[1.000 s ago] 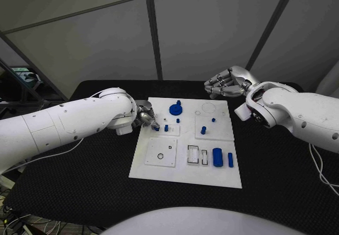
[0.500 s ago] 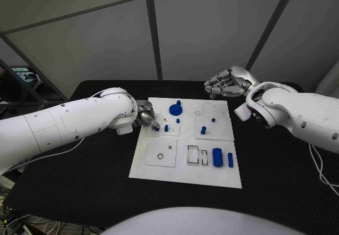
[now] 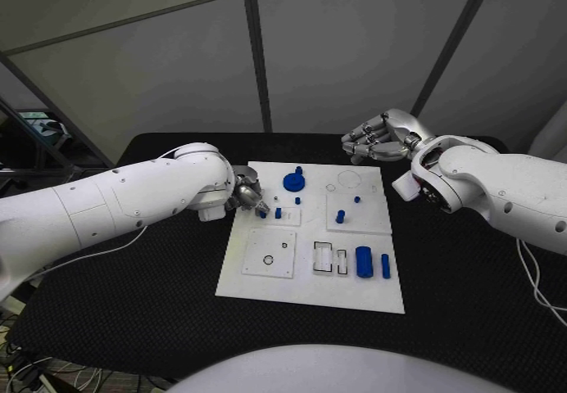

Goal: Assemble the parts on the task board

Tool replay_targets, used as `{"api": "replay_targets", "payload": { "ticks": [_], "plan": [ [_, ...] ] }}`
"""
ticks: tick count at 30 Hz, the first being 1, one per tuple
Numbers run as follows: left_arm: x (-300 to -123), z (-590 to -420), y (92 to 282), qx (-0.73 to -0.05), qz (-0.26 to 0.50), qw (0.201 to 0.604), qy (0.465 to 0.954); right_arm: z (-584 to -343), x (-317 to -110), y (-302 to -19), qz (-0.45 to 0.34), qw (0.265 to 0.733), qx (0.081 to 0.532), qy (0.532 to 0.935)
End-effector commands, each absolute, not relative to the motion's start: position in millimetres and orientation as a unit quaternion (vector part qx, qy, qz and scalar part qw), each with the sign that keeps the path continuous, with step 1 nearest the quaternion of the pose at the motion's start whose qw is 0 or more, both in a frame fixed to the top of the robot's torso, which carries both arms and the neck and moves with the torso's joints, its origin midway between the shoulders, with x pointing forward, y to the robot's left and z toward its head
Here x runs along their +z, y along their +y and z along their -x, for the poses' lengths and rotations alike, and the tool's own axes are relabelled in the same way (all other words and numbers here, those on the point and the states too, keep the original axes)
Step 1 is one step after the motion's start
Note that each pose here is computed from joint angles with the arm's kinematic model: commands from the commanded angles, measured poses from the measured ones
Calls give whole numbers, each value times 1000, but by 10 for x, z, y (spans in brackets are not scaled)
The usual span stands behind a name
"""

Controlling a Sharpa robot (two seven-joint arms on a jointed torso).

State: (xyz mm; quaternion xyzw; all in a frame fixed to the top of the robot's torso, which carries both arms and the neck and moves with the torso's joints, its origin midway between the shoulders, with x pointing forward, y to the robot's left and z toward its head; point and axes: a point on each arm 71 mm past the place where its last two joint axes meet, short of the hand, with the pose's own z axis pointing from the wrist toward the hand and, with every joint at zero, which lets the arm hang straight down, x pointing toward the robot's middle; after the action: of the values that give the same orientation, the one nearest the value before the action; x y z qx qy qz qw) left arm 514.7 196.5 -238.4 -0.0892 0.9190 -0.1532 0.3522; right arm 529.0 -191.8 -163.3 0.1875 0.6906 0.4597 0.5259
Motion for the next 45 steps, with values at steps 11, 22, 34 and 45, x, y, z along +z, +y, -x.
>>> {"api": "replay_targets", "payload": {
  "ticks": [11,22,34,45],
  "plan": [
    [-2482,-5140,1933,-138,73,325,933,-5292,-1624,-1902,-184,524,463,691],
    [-2452,-5169,2002,-144,96,344,923,-5294,-1625,-1913,-184,524,462,691],
    [-2416,-5167,2061,-150,116,364,912,-5294,-1626,-1921,-184,524,462,691],
    [-2280,-5227,2071,-184,152,397,886,-5292,-1628,-1933,-185,525,461,691]
  ]
}}
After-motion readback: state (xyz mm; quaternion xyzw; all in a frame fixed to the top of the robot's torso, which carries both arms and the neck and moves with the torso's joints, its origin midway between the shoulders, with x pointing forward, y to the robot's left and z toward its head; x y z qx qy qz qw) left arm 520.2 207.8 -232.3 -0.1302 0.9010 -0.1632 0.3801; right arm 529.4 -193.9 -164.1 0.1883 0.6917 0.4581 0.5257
